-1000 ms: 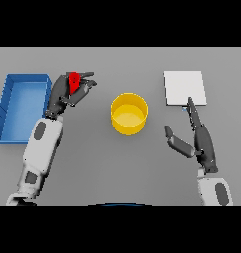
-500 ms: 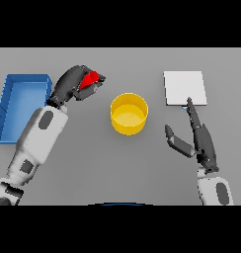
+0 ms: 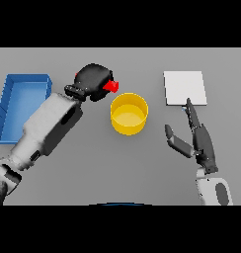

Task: Pick up the red beaker and tilt it to pour out 1 green nut into yellow bowl. Pick up the yellow bowl and place it on the metallic measuring scale.

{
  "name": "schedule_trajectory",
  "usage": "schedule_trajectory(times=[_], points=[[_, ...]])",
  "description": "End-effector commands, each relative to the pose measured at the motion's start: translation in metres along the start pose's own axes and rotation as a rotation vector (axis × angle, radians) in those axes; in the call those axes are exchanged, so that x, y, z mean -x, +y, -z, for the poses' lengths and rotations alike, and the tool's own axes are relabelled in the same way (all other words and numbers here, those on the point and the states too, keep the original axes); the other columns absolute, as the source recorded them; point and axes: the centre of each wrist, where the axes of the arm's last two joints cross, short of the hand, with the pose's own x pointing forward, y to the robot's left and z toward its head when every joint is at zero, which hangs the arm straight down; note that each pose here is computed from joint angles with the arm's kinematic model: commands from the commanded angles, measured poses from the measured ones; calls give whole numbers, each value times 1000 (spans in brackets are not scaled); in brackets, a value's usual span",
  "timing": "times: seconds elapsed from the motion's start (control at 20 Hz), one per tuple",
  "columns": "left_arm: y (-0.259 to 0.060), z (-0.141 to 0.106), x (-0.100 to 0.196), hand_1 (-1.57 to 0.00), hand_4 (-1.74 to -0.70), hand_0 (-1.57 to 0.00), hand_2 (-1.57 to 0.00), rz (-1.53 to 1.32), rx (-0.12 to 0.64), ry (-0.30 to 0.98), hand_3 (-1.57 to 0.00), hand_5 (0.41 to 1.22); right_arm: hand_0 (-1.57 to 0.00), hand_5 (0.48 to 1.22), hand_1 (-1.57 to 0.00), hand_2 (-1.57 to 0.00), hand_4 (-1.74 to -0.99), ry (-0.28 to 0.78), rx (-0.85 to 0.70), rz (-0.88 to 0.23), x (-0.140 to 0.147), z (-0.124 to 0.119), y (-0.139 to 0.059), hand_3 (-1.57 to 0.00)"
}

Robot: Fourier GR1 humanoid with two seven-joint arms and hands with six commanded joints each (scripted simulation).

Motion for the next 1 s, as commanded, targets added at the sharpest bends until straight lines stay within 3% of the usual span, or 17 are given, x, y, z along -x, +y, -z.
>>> schedule_trajectory(times=[0.0, 0.3, 0.55, 0.95], points=[[2, 2, -1, -1571, -1698, -1571, -1571, 62, 21, 6, -1492, 1205, 1, 675, 1, 1, -1190, -2, 3, 10, -1, 0, -1, 1], [18, 18, -21, -1571, -1719, -1571, -1571, 390, 142, -72, -1295, 1217, 1, 639, 1, 1, -1206, 21, 10, 68, 3, -2, 1, 1], [21, 25, -35, -1571, -1729, -1571, -1571, 589, 196, -157, -1480, 1220, 1, 600, 1, 1, -1214, -4, 28, 34, 0, -3, 6, 1], [29, 35, -55, -1571, -1738, -1571, -1571, 940, 239, -219, -1556, 1221, 1, 566, 1, 1, -1148, -6, 49, 33, 2, 1, 5, 1]])
